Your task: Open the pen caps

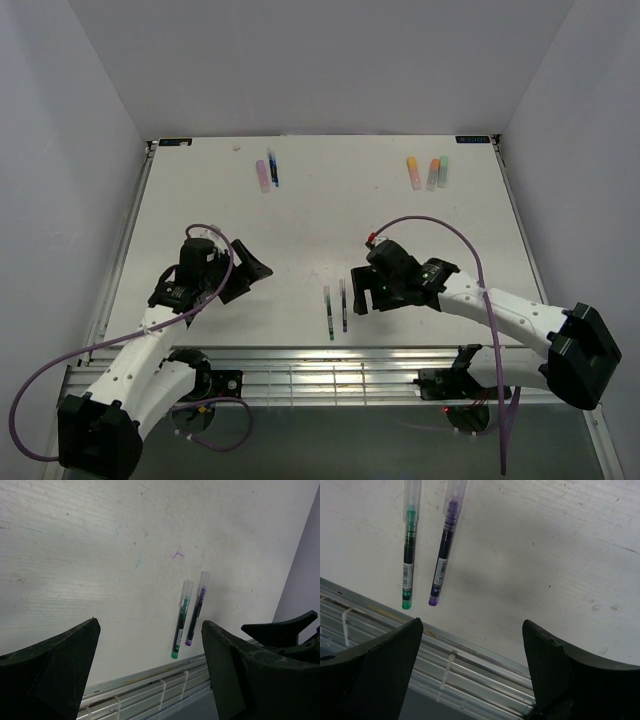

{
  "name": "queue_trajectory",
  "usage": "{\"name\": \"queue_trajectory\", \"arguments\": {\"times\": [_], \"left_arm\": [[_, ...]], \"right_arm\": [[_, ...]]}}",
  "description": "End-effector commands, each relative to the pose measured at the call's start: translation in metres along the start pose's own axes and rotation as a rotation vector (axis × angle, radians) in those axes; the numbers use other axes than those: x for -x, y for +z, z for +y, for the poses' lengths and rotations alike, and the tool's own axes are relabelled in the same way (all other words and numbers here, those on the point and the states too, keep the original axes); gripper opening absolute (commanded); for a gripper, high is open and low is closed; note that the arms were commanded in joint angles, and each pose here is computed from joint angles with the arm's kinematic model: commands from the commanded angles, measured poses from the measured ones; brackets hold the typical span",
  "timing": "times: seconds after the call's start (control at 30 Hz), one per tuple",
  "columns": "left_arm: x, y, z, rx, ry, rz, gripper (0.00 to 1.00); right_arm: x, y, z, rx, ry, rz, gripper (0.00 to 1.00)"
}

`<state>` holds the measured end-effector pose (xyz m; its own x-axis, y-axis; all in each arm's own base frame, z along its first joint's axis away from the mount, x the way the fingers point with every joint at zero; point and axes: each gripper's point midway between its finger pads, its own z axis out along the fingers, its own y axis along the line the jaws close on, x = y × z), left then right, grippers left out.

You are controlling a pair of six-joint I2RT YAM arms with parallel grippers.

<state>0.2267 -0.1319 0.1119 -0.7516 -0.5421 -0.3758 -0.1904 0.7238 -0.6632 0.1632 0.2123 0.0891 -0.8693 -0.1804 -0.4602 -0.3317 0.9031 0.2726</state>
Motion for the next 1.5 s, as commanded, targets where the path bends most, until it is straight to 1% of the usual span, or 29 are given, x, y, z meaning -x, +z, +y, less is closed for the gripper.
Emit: {"name": "queue_trajectory", "arguments": {"times": [0.0, 0.03, 0.1, 0.13, 0.2, 0.23, 0.27, 0.4, 0.57, 0.67, 0.73, 0.83, 0.9, 1.13, 1.17, 1.27, 1.3, 1.37, 1.4, 1.43, 1.47], "left_arm": [[0.009, -0.003, -0.02, -0.038, 0.009, -0.039, 0.93], [0.008, -0.003, -0.02, -0.037, 0.005, -0.038, 0.93], [0.008, -0.003, -0.02, -0.036, 0.005, -0.038, 0.93], [0.008, -0.003, -0.02, -0.036, 0.005, -0.038, 0.93], [0.007, -0.002, -0.019, -0.032, 0.005, -0.035, 0.93], [0.008, -0.002, -0.02, -0.032, 0.005, -0.035, 0.93], [0.008, -0.002, -0.02, -0.032, 0.004, -0.035, 0.93], [0.008, 0.0, -0.021, -0.026, 0.002, -0.029, 0.93], [0.012, -0.001, -0.024, -0.016, 0.006, -0.031, 0.93], [0.013, -0.001, -0.025, -0.012, 0.009, -0.031, 0.93], [0.013, -0.001, -0.026, -0.017, 0.008, -0.027, 0.93], [0.015, -0.002, -0.028, -0.022, 0.012, -0.035, 0.93], [0.015, -0.002, -0.027, -0.017, 0.011, -0.037, 0.93], [0.015, 0.002, -0.026, -0.005, 0.013, -0.025, 0.93], [0.014, 0.003, -0.025, -0.002, 0.013, -0.022, 0.93], [0.015, 0.004, -0.025, 0.002, 0.017, -0.019, 0.93], [0.014, 0.005, -0.024, 0.005, 0.018, -0.016, 0.93], [0.016, 0.005, -0.026, 0.003, 0.019, -0.016, 0.93], [0.015, 0.006, -0.028, -0.002, 0.021, -0.009, 0.93], [0.016, 0.007, -0.03, -0.013, 0.029, -0.008, 0.93], [0.015, 0.008, -0.033, -0.025, 0.036, -0.001, 0.93]], "right_arm": [[0.025, 0.004, 0.018, -0.01, 0.052, -0.1, 0.84], [0.023, 0.009, 0.02, -0.02, 0.047, -0.098, 0.82], [0.025, 0.013, 0.022, -0.034, 0.06, -0.109, 0.82], [0.025, 0.016, 0.023, -0.047, 0.059, -0.116, 0.79], [0.028, 0.019, 0.028, -0.037, 0.058, -0.128, 0.71], [0.031, 0.023, 0.033, -0.026, 0.062, -0.14, 0.62], [0.031, 0.025, 0.035, -0.021, 0.061, -0.143, 0.6], [0.026, 0.043, 0.041, -0.039, 0.055, -0.105, 0.6], [0.024, 0.055, 0.053, -0.047, 0.043, -0.085, 0.6], [0.021, 0.062, 0.054, -0.072, 0.033, -0.068, 0.58], [0.018, 0.065, 0.053, -0.089, 0.026, -0.058, 0.55], [0.01, 0.069, 0.049, -0.105, 0.016, -0.046, 0.42], [0.005, 0.072, 0.046, -0.12, 0.013, -0.035, 0.39], [-0.011, 0.083, 0.038, -0.162, -0.008, 0.0, 0.36], [-0.011, 0.084, 0.039, -0.16, -0.011, 0.001, 0.31], [-0.014, 0.089, 0.039, -0.17, -0.018, 0.012, 0.28], [-0.015, 0.091, 0.037, -0.177, -0.018, 0.016, 0.23], [-0.016, 0.092, 0.037, -0.179, -0.022, 0.019, 0.2], [-0.018, 0.093, 0.036, -0.179, -0.025, 0.022, 0.14], [-0.017, 0.092, 0.035, -0.179, -0.027, 0.021, 0.09], [-0.017, 0.092, 0.034, -0.184, -0.031, 0.021, 0.08]]}}
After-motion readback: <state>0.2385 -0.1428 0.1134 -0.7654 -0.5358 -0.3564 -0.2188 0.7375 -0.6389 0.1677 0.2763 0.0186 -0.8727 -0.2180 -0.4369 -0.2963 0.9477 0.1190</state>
